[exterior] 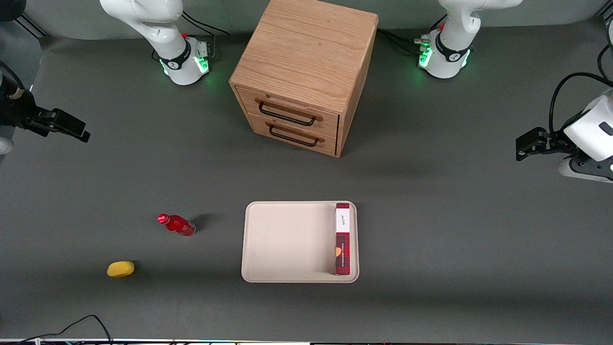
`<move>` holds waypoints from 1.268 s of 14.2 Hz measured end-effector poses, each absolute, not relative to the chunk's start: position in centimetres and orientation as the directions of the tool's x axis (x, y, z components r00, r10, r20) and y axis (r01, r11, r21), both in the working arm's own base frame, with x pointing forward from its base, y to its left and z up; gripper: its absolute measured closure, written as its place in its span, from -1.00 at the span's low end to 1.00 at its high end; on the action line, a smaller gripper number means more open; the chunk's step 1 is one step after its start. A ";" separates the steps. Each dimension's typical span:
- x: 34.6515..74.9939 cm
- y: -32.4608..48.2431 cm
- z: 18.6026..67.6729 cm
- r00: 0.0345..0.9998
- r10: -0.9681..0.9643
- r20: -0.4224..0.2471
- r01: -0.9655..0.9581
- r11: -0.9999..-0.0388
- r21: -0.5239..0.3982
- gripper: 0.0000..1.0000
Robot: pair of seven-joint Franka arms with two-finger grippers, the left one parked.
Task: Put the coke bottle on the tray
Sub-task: 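Lower the right gripper onto the red Coca-Cola bottle and close it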
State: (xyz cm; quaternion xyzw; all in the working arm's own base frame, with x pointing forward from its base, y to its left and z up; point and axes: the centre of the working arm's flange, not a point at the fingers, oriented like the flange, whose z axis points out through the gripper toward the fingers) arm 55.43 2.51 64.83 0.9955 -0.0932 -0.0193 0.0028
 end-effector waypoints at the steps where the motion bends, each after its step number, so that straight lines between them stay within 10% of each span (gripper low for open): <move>1: 55.5 2.5 64.6 0.982 -0.185 -0.045 -0.185 -0.983 0.010 -1.00; 7: 56.6 2.7 62.1 0.980 -0.176 -0.098 -0.176 -0.984 0.001 -1.00; 18: 67.4 4.6 34.8 0.964 -0.259 -0.055 -0.263 -0.962 -0.075 -1.00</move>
